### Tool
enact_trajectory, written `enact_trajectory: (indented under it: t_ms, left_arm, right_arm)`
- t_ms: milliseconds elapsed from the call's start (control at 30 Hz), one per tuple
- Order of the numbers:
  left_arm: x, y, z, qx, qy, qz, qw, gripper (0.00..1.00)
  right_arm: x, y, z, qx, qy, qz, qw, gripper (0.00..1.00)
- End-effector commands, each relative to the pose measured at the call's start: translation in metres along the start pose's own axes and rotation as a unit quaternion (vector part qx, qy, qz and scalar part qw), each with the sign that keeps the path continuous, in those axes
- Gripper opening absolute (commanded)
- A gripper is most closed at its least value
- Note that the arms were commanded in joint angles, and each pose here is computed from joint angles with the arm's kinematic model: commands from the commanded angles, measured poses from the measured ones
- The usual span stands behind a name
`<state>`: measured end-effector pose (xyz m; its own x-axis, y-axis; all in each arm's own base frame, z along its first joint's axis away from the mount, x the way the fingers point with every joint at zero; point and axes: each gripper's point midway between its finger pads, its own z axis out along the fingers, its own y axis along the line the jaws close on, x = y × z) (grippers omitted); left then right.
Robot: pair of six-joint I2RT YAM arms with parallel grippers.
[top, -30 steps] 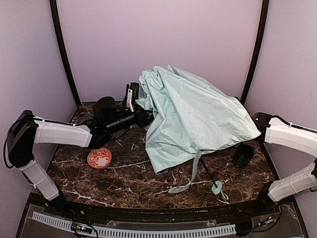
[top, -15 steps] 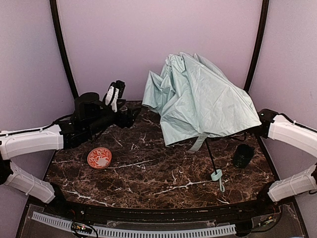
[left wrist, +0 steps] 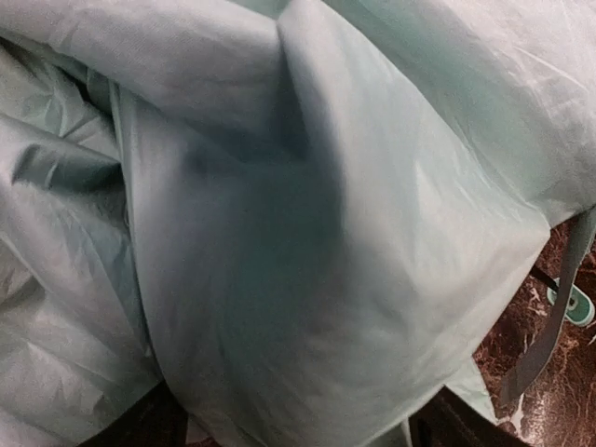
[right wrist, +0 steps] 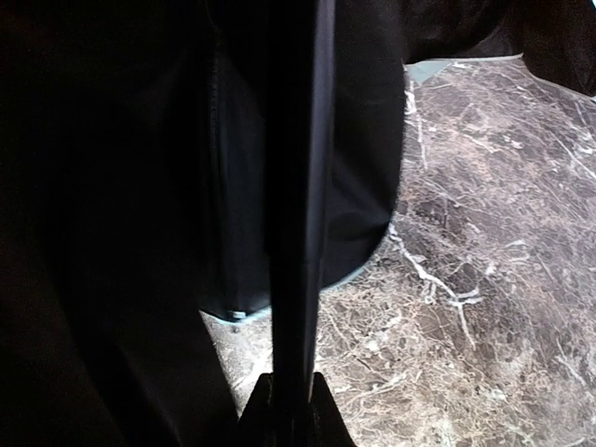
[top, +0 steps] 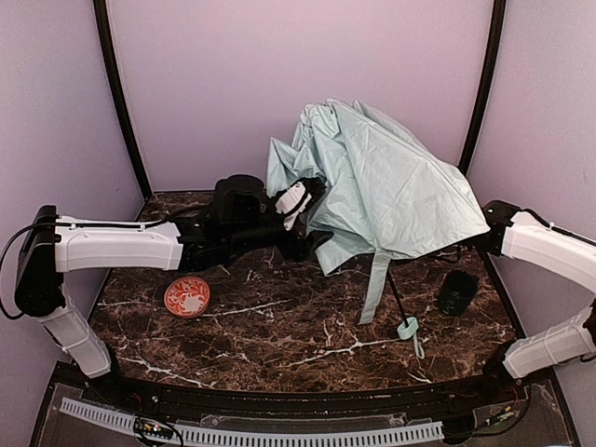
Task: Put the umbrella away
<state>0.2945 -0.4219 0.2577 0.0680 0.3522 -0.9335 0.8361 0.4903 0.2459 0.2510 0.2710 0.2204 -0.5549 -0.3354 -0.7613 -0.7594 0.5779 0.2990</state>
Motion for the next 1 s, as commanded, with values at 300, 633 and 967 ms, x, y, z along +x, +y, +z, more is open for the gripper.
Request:
enact_trajectory:
  t_ms: [300, 633, 967]
  left_arm:
    - [-0.096, -0.042, -0.034, 0.145, -0.162, -0.029, 0.976, 0.00]
    - [-0.130, 0.099, -0.101, 0.122, -0.295, -0.221, 0.922, 0.00]
    - [-0.071, 0.104, -0.032, 0.143, -0.200, -0.248, 0.937, 0.00]
  right_arm:
    - [-0.012, -0.028, 0.004, 0.090, 0.006, -0.043, 0.995, 0.00]
    - [-0.007, -0.023, -0.029, 0.122, 0.001, -0.115, 0.986, 0.00]
    - [-0.030, 0.022, -0.046, 0.064, -0.027, -0.170, 0.983, 0.00]
